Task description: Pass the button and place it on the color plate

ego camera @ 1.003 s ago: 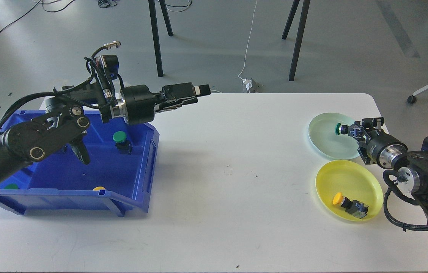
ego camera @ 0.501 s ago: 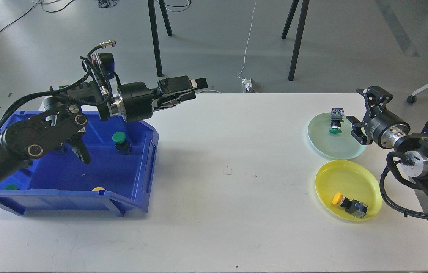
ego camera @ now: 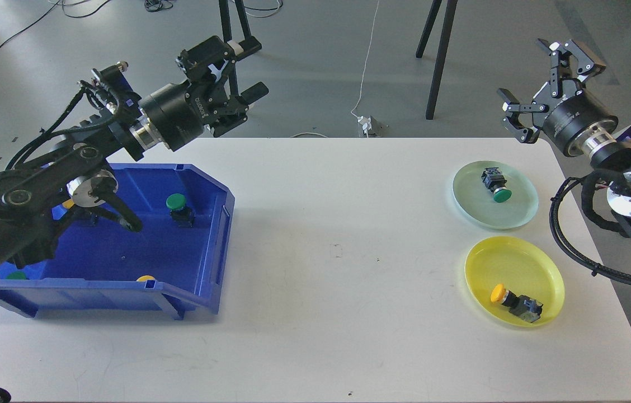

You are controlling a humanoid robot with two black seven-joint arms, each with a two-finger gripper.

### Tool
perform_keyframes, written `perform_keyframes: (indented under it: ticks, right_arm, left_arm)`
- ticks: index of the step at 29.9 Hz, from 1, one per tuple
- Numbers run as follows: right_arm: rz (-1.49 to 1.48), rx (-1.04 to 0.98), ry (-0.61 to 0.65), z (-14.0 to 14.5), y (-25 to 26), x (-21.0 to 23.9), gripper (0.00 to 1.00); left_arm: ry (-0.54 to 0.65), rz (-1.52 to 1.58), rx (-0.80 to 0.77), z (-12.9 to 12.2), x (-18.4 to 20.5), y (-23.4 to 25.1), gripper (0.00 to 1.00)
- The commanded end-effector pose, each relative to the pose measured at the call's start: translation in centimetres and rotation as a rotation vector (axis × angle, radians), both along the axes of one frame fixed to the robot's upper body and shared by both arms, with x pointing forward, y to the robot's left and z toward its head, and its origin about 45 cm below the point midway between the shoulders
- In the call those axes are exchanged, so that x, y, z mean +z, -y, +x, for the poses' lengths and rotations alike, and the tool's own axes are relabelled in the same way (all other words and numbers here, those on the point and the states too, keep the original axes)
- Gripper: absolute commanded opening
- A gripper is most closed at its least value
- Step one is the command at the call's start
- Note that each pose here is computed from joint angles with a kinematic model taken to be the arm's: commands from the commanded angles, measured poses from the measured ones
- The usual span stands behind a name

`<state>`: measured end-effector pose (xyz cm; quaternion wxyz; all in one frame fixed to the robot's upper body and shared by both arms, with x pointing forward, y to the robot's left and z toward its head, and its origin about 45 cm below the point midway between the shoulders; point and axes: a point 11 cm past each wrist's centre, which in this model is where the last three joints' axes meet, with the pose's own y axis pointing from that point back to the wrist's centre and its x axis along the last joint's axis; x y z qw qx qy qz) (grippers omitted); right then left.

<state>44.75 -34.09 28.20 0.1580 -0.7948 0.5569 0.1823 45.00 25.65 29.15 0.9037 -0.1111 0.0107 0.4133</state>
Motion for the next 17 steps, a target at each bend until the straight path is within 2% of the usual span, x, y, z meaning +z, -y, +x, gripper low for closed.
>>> perform_keyframes:
  ticks: [1,6,14,17]
  right_arm:
    - [0.017,0.076,0.041,-0.7,0.8,1.1,0.96]
    - [0.034,0.105,0.062,-1.1,1.2,1.3,0.96]
    - [0.076,0.127,0.044,-0.9,-0.8,0.0,0.96]
    - [0.099,0.104,0.070,-0.5,-0.4,0.8,0.96]
  left_arm:
    - [-0.043,-0.104,0.190,1.4,-0.3,-5.6,0.99]
    - [-0.078,-0.079,0.368,2.0,-2.0,-11.2,0.99]
    - [-0.076,-0.068,0.366,2.1,-1.9,-11.1,0.99]
    - [-0.080,-0.065,0.347,2.2,-2.2,-10.3,0.99]
